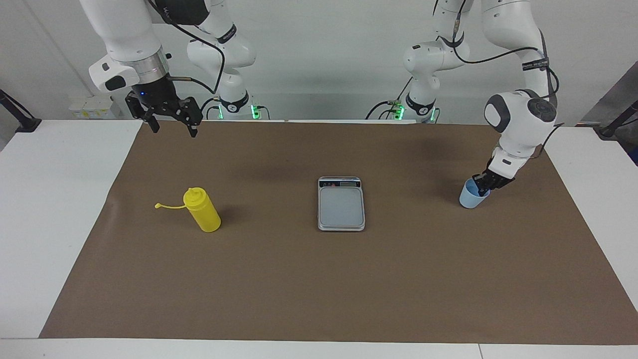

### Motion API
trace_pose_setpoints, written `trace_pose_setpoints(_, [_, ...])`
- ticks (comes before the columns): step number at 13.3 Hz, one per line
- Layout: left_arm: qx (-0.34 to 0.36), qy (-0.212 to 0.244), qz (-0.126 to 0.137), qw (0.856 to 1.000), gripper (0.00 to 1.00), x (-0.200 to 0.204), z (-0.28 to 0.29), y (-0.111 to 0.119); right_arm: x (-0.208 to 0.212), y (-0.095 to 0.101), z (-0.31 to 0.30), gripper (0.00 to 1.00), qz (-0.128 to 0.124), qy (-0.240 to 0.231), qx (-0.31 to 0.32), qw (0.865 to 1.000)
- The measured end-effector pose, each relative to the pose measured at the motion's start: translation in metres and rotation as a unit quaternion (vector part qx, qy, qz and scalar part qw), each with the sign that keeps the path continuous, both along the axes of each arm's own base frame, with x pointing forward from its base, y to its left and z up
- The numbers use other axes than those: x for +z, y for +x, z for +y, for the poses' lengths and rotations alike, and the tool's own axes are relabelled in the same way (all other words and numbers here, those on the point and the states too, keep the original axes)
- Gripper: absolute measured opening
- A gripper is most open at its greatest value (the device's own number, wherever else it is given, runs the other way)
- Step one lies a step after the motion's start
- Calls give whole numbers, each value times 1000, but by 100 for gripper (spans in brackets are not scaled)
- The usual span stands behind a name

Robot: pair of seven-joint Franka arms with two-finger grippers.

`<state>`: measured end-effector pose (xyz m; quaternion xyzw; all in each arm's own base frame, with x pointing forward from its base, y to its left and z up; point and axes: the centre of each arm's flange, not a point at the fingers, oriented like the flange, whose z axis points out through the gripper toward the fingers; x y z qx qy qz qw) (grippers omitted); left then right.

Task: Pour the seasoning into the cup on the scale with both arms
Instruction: 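Close the left gripper on the light-blue cup, then carry the cup with the left gripper onto the scale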

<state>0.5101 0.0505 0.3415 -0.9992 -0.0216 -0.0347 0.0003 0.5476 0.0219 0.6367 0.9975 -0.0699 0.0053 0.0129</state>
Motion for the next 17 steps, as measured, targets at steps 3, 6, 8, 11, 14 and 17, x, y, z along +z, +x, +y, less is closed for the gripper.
trace_pose_setpoints(3, [9,-17,-7,1000,5,4,-9,5,0,0,0,100,0,0,0,1000])
trace_pose_setpoints(6, [22,-28,-14,999,4,11,-36,13,0,0,0,100,0,0,0,1000])
trace_pose_setpoints(8, [39,-32,-19,999,4,16,-61,19,0,0,0,100,0,0,0,1000])
trace_pose_setpoints(11, [90,-44,-22,995,4,23,-116,23,0,0,0,100,0,0,0,1000])
trace_pose_setpoints(14, [124,-55,-22,991,4,28,-170,21,0,0,0,100,0,0,0,1000])
trace_pose_setpoints(17, [147,-58,-9,987,4,34,-205,15,0,0,0,100,0,0,0,1000])
